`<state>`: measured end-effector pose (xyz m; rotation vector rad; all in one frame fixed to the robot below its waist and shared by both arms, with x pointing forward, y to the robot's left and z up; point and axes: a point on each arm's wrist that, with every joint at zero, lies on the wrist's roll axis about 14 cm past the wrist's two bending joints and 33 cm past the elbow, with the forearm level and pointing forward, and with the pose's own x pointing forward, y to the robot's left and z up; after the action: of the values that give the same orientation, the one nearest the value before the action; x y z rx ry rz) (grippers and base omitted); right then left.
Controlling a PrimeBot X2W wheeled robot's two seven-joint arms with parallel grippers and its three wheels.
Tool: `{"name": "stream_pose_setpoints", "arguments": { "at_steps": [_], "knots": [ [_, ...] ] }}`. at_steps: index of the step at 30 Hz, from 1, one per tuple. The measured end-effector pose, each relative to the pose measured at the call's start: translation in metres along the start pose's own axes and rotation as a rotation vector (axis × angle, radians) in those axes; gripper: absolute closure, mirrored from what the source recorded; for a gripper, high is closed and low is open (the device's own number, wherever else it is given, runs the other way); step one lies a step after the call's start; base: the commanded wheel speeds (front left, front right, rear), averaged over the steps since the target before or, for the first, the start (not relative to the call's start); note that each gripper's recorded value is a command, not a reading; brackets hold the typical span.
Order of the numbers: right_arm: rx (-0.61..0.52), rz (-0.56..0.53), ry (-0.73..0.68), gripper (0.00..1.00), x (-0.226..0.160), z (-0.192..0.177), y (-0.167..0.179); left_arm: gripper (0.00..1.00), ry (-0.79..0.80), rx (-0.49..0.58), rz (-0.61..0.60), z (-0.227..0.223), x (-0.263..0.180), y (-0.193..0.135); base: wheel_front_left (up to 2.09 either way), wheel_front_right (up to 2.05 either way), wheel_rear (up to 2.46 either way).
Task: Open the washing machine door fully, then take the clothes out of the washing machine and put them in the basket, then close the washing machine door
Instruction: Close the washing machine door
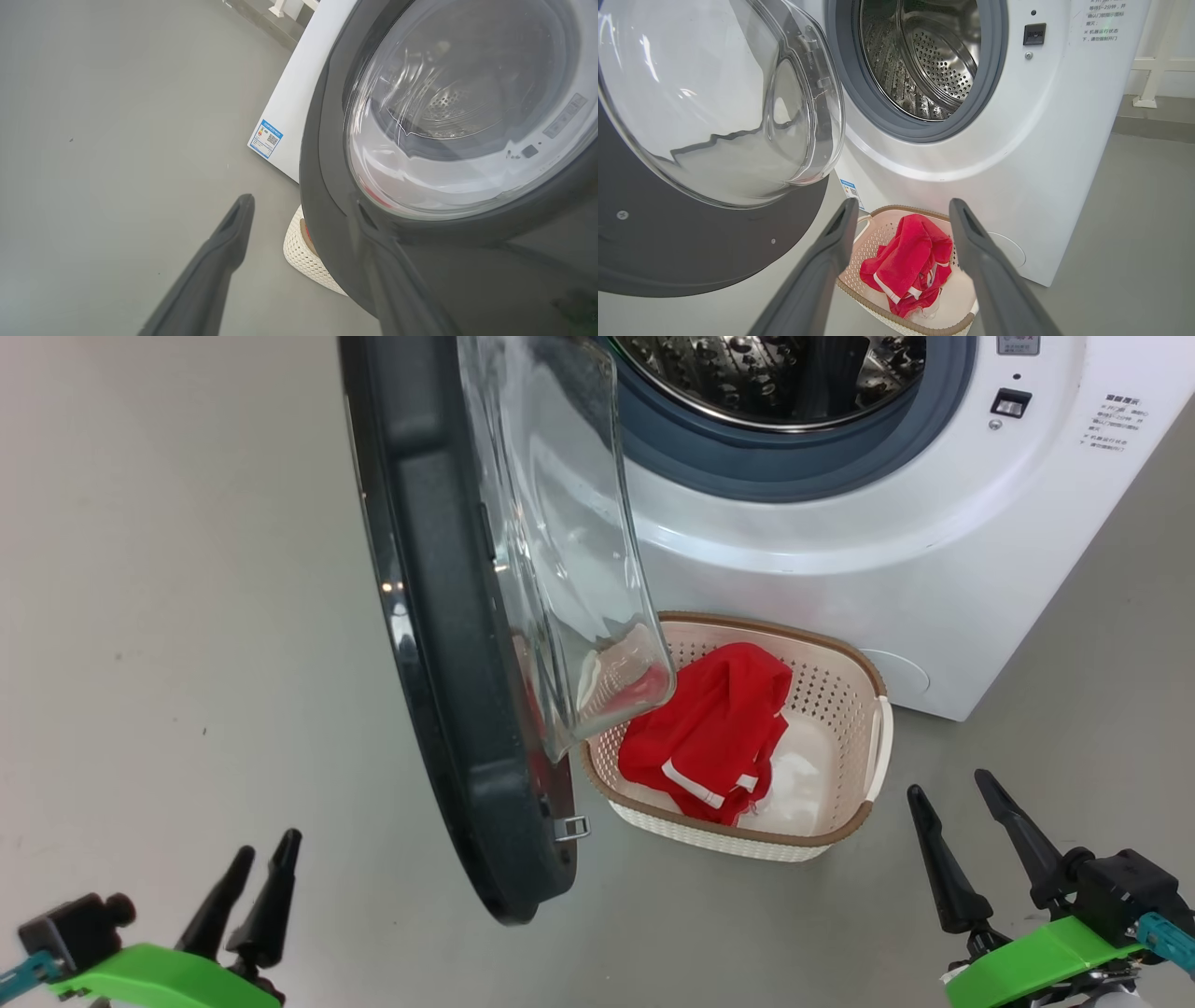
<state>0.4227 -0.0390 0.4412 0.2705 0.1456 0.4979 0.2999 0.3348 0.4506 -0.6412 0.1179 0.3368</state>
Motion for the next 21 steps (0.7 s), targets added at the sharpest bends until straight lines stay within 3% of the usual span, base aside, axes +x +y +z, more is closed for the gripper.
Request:
{"name": "stream_pose_setpoints", "arguments": {
  "at_steps": [21],
  "knots": [
    [-0.013, 0.004, -0.030, 0.00, 0.003, 0.012, 0.000, 0.00, -0.214, 0.392, 0.027, 0.020, -0.024, -0.019, 0.00, 0.00, 0.00]
  ]
}}
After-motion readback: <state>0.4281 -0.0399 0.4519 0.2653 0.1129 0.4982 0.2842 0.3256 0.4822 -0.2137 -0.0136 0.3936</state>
